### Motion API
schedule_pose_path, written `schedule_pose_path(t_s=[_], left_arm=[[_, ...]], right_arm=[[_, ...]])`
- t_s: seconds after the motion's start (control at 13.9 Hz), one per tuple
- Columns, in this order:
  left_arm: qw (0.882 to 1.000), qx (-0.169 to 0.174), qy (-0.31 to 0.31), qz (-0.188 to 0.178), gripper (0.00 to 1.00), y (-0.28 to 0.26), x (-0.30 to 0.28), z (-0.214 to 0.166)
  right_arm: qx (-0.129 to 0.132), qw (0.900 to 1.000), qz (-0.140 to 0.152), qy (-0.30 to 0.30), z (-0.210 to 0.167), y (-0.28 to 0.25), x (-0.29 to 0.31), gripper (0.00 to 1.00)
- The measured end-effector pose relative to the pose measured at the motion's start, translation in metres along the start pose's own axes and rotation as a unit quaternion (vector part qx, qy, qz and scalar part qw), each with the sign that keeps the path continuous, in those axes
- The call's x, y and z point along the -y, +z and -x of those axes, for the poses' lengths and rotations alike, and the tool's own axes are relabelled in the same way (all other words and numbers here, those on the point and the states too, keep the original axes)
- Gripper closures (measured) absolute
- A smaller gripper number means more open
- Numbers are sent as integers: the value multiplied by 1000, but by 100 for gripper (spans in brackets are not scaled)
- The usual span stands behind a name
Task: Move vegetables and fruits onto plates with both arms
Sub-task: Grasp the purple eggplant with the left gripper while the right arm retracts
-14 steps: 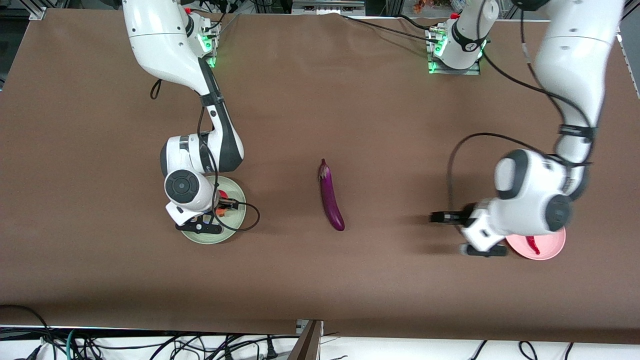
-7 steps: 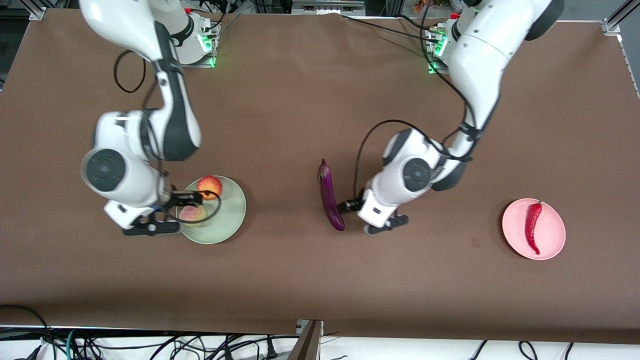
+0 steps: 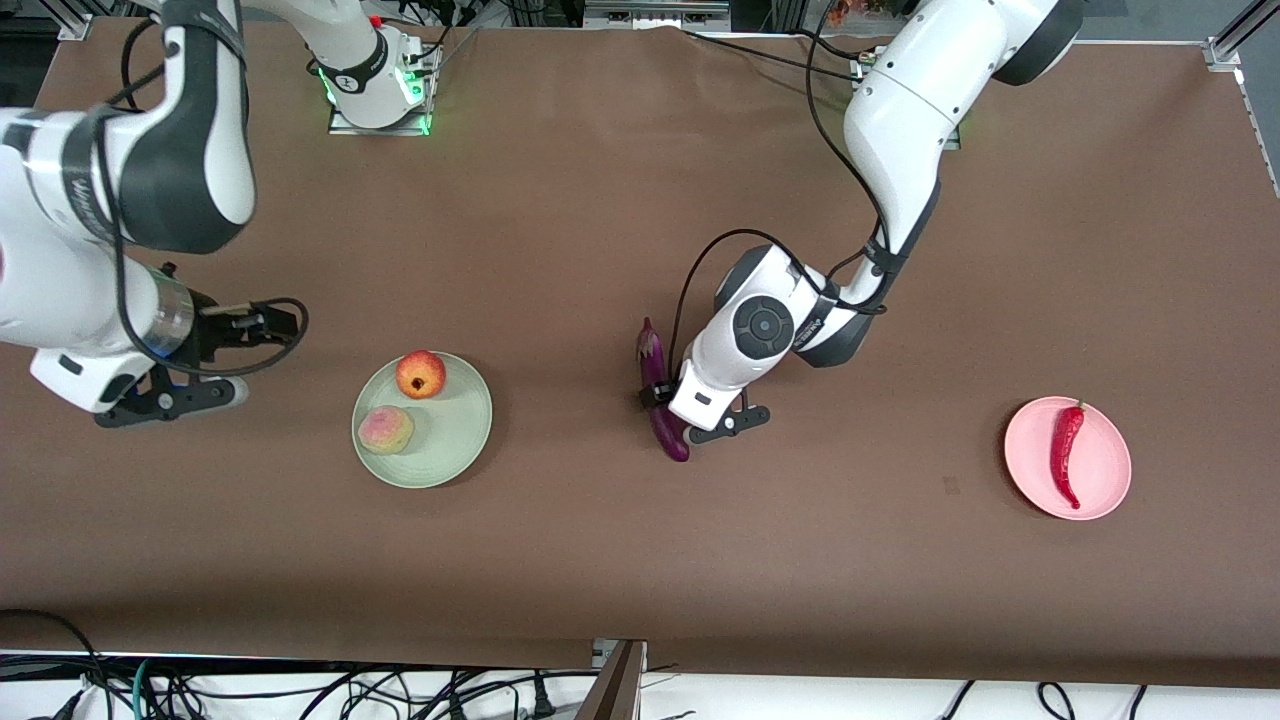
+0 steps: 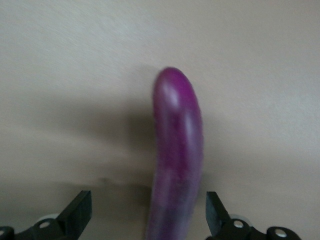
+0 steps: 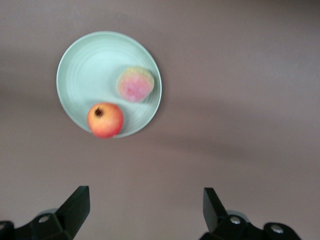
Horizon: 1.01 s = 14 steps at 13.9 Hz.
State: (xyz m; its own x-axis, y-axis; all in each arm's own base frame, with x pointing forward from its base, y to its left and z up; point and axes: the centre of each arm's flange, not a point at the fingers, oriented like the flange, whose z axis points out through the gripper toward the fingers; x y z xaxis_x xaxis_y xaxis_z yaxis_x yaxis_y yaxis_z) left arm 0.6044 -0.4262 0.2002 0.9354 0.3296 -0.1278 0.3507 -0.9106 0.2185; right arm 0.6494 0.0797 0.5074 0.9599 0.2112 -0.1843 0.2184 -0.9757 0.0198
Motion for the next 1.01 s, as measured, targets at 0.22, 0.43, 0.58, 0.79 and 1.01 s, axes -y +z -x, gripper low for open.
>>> schedule_pose_path(t_s=[0.22,0.43,0.58,0.79,1.01], left_arm=[[1000,3,1,-3,3,16,-3,10],[1000,2,0,-4,26,17,-1,7],[1000,1,-1,-4,47,17,-1,6],[1000,0,1,-4,62,16,-1,6],[1000,-7,14,-2,67,10,4,-6]], right_arm=[[0,999,-36,1,22,-19,-25,0],[7,999,-17,-31,43,-31,-30,0],[7,998,6,-58,52,-39,-14,0],[-36,997,26,-56,75,-73,-20,0],[-44,998,23,-36,107,-87,-48,0]])
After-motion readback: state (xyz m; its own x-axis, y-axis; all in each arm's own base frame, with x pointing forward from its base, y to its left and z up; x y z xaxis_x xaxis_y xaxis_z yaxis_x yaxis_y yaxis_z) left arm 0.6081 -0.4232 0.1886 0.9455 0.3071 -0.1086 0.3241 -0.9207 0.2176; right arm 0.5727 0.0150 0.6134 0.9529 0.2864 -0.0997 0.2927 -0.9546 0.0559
